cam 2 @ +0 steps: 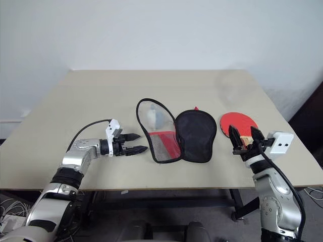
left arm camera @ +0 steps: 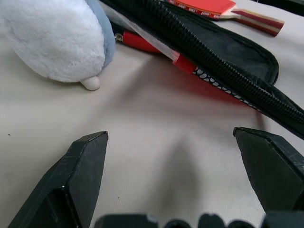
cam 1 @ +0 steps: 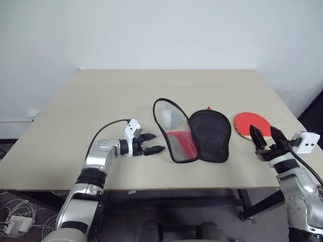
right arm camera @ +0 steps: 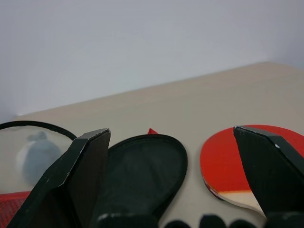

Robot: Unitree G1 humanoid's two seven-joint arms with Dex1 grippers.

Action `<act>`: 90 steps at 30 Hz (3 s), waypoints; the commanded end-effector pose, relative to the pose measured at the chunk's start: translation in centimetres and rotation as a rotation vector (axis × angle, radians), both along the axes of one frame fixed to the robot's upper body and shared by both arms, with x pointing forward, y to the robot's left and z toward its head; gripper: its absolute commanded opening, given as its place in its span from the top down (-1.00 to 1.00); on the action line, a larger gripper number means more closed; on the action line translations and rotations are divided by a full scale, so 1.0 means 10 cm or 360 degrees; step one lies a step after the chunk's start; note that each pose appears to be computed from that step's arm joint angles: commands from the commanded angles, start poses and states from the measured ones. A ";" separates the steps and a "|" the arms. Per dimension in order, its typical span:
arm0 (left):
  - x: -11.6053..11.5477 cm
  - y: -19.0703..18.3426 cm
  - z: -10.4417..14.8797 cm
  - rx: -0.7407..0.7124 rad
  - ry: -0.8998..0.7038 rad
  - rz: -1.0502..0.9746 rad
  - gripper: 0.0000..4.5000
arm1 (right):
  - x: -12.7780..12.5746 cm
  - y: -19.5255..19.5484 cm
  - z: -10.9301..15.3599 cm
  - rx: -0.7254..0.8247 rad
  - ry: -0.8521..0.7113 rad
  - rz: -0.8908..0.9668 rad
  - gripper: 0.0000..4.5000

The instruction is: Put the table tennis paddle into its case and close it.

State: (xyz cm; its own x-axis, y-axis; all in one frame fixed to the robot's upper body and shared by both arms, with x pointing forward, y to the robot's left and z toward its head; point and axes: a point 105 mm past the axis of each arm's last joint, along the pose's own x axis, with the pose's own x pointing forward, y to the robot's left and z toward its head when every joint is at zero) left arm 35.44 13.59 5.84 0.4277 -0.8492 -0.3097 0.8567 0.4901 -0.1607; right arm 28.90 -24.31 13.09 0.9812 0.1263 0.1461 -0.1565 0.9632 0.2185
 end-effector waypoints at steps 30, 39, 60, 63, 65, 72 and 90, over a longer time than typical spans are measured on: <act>-0.36 -0.11 0.10 -0.0045 0.0041 -0.0174 -1.00 | 0.49 -0.81 -0.65 -0.0184 0.1036 0.0021 -0.99; -0.37 -0.15 0.07 -0.0048 0.0053 -0.0170 -1.00 | 0.57 -0.65 -0.74 -0.0212 0.1068 0.0129 -0.99; -0.34 -0.18 0.05 -0.0042 0.0075 -0.0170 -1.00 | 0.75 -0.51 -0.56 -0.0272 0.0885 0.0025 0.49; -0.35 -0.20 0.05 -0.0038 0.0090 -0.0192 -1.00 | 0.68 -0.49 -0.41 -0.0199 0.0833 -0.0054 0.49; -0.35 -0.22 0.05 -0.0034 0.0097 -0.0220 -1.00 | 0.62 -0.36 -0.30 -0.0179 0.0797 -0.0030 0.49; -0.27 -0.35 0.05 -0.0028 0.0109 -0.0299 -1.00 | 0.55 0.41 0.01 -0.0074 0.0664 0.0102 0.49; -0.23 -0.49 0.03 -0.0045 0.0111 -0.0363 -1.00 | 0.56 1.04 -0.77 -0.0094 0.0988 0.0080 0.49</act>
